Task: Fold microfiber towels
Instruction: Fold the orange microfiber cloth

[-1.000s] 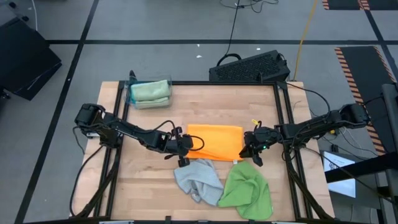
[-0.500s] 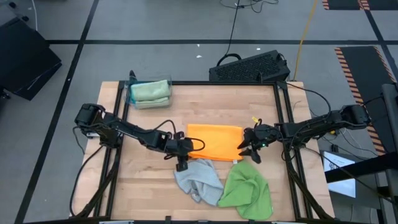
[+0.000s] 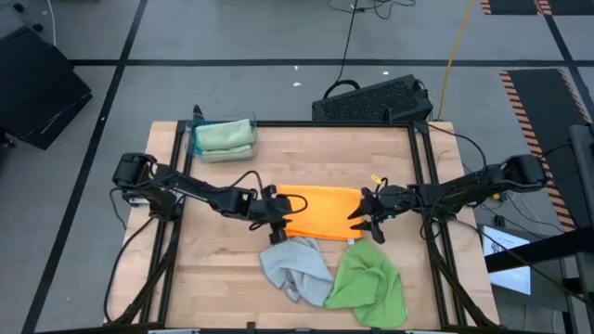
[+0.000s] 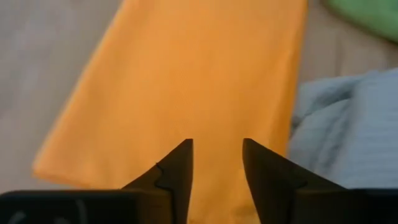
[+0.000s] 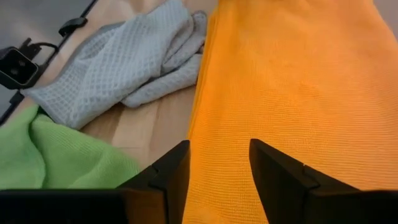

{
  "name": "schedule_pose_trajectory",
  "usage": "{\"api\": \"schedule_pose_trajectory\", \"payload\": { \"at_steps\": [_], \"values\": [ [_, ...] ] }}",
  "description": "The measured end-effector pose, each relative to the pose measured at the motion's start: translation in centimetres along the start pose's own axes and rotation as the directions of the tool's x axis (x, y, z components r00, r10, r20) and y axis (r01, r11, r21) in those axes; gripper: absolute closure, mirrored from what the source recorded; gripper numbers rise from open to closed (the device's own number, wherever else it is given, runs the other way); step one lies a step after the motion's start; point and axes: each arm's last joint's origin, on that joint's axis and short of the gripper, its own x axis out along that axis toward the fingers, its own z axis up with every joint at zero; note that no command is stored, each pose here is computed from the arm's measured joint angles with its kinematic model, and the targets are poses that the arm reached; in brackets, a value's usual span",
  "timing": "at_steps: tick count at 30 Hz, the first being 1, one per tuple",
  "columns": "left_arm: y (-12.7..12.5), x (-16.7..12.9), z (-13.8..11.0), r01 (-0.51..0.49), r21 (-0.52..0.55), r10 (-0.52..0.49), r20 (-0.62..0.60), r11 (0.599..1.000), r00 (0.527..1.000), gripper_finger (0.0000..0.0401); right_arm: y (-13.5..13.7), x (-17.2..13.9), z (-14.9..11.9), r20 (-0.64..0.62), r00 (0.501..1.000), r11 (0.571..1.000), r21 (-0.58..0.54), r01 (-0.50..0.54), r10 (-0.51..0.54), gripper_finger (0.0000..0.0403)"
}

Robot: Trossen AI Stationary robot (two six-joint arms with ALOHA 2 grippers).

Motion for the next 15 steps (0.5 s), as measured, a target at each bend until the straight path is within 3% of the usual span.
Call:
{"api": "schedule_pose_trajectory", "payload": {
  "at_steps": [7, 15],
  "values": [
    [-1.1, 2.5, -1.9, 0.073, 0.013, -0.072, -0.11, 0.997, 0.991, 0.0318, -0.4, 1.4, -0.9, -0.055, 0.998, 0.999, -0.047, 0.008, -0.01, 0.0287],
    [-1.7, 3.8, -2.8, 0.101, -0.017, -0.103, -0.151, 0.995, 0.983, 0.0331, -1.0, 2.6, -2.1, -0.112, 0.991, 0.995, -0.081, 0.059, -0.067, 0.0322]
  ]
}}
